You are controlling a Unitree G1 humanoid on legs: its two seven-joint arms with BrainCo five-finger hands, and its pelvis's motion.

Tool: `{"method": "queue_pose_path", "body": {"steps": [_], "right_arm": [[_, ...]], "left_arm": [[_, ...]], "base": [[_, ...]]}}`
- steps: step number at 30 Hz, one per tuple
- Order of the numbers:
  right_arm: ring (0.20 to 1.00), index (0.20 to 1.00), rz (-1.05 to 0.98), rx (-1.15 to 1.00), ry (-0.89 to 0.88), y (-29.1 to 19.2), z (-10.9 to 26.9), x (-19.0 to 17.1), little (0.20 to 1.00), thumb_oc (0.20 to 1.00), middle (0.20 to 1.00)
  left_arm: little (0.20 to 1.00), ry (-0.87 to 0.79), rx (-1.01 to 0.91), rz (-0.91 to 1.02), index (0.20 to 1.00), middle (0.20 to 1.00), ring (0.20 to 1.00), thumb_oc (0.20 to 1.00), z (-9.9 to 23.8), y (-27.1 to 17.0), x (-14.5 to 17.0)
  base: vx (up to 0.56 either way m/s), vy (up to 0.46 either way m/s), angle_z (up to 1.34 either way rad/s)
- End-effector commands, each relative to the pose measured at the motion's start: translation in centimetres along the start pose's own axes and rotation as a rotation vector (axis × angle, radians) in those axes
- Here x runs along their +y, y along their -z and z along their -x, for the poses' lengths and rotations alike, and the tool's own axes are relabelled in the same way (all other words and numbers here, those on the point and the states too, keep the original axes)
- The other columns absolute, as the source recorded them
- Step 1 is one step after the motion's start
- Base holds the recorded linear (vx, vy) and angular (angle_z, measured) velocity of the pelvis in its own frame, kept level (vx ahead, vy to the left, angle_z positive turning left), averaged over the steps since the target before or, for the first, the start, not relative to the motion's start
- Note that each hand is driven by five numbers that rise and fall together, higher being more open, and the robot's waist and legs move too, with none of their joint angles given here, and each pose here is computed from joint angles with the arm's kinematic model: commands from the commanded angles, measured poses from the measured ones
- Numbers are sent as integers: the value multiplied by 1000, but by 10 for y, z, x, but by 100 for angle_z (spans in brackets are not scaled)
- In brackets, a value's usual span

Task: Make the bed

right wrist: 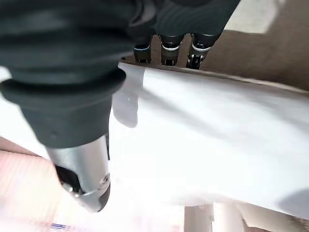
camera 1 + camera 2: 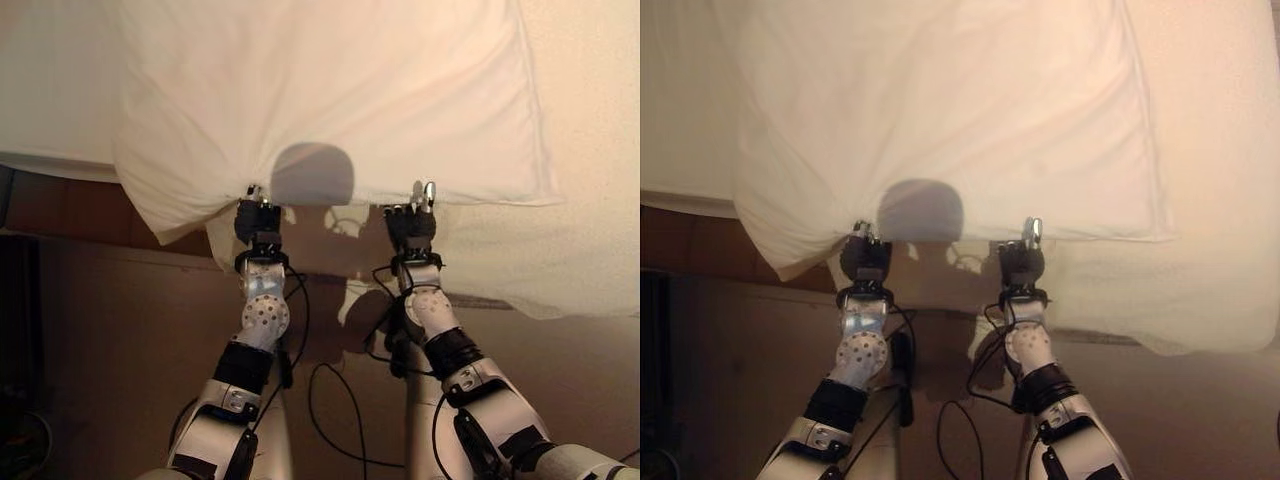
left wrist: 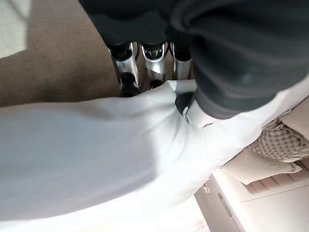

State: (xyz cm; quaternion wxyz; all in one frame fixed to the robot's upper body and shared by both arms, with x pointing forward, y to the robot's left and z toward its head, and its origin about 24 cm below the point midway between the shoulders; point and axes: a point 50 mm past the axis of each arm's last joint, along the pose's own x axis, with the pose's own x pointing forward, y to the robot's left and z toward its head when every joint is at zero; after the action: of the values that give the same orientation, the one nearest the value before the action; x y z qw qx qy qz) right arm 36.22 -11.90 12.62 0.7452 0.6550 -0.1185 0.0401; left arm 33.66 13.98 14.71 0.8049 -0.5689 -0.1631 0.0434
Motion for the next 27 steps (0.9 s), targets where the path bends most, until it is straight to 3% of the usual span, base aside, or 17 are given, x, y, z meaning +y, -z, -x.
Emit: {"method": "queue_pose_path", "body": {"steps": [1, 8, 21, 22, 23, 24, 27], "right_arm": [[1000, 1000, -4, -104, -97, -26, -6, 20, 1000, 1000, 1000], [1000, 1000, 21, -162, -87, -45, -14, 27, 1000, 1000, 1000], [1000, 1000, 72, -225, -43, -67, -23, 30, 1000, 1000, 1000], [533, 533, 83, -220, -45, -68, -23, 31, 533, 533, 533], [429, 429, 83, -220, -44, -68, -23, 31, 429, 429, 429], [200, 200, 81, -221, -47, -68, -24, 31, 200, 200, 200], [200, 200, 87, -208, -62, -65, -23, 33, 200, 200, 200]], "left_arm": [[200, 47, -322, -22, 200, 200, 200, 200, -2, -66, -11], [200, -47, -466, -8, 200, 200, 200, 200, -2, -91, -12], [200, -136, -545, -30, 200, 200, 200, 200, -2, -103, -11], [200, -135, -541, -33, 200, 200, 200, 200, -2, -103, -11], [200, -135, -541, -33, 200, 200, 200, 200, -2, -103, -11], [200, -131, -540, -29, 200, 200, 200, 200, -1, -102, -11], [200, -129, -536, -29, 200, 200, 200, 200, -1, -101, -12]], "base": [[0, 0, 0], [0, 0, 0], [0, 0, 0], [0, 0, 0], [0, 0, 0], [0, 0, 0], [0, 0, 0]]}}
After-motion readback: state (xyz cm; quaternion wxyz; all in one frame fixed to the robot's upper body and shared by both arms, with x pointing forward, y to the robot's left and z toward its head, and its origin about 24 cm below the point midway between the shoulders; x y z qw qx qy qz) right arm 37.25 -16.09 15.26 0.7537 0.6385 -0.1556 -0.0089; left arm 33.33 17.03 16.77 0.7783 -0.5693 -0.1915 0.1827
